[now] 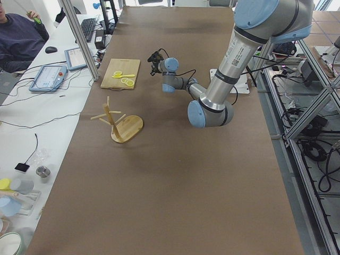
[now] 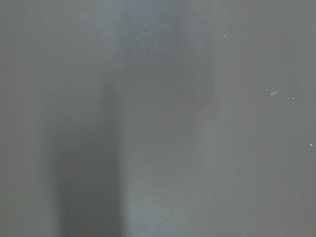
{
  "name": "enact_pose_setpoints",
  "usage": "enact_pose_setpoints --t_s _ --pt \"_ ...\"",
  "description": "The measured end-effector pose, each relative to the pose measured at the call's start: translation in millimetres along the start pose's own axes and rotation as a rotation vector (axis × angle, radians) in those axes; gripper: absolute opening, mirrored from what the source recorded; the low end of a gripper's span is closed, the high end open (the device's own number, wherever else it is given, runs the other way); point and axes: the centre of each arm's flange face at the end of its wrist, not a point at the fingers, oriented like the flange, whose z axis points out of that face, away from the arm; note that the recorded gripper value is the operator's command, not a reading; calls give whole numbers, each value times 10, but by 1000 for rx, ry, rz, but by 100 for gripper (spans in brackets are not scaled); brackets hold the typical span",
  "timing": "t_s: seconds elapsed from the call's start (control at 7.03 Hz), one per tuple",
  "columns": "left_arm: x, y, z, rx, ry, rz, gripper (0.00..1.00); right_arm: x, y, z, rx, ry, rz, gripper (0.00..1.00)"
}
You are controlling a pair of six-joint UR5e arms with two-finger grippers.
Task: Hang cup on storage rack
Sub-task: 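Carry the mug with the left gripper toward the wooden mug tree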
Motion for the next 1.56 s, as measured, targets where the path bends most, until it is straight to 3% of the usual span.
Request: enact_pose_setpoints --t_s 0.43,0.85,1.56 --pt "-251 -279 -227 3 61 -419 0 37 8 37 -5 2 3 100" --pt "-373 -204 -542 48 232 -889 0 42 9 40 -3 5 2 100" --pt "-610 -421 -846 274 472 -1622 0 40 7 34 -1 8 1 100"
